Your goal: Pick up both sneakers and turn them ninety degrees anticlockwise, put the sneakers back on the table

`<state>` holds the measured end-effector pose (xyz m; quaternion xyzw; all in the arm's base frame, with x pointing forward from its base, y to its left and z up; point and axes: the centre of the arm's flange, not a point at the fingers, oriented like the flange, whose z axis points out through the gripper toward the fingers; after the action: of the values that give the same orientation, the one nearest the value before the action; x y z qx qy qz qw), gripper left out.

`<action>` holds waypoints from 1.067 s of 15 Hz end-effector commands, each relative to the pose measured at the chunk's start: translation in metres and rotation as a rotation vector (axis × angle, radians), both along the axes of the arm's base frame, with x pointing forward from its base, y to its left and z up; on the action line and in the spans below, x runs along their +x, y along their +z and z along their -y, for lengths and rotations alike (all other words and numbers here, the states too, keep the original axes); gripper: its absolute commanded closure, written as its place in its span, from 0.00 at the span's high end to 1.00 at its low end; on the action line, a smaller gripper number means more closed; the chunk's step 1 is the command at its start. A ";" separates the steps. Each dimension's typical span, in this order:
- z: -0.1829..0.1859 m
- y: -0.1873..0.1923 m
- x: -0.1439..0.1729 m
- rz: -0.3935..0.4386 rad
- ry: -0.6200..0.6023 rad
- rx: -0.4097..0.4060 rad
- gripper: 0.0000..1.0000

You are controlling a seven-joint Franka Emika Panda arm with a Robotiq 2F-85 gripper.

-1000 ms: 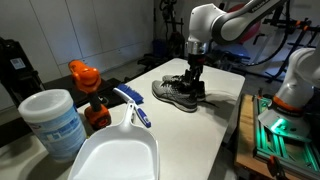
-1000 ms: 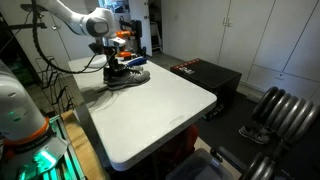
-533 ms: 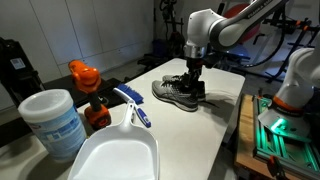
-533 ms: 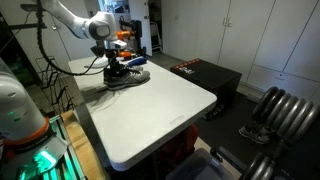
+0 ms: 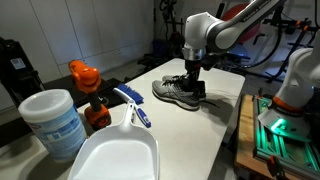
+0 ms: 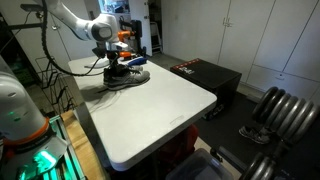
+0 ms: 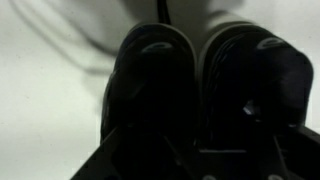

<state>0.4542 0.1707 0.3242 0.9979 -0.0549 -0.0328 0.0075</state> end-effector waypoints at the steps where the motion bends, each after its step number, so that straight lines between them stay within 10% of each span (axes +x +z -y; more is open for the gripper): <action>1: 0.000 -0.005 0.006 -0.001 -0.013 -0.003 0.27; 5: 0.002 -0.003 0.005 -0.001 -0.020 -0.005 0.02; 16: 0.049 0.073 -0.028 0.101 -0.148 -0.021 0.06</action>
<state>0.4519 0.1395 0.3559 0.9944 -0.1057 -0.0094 0.0034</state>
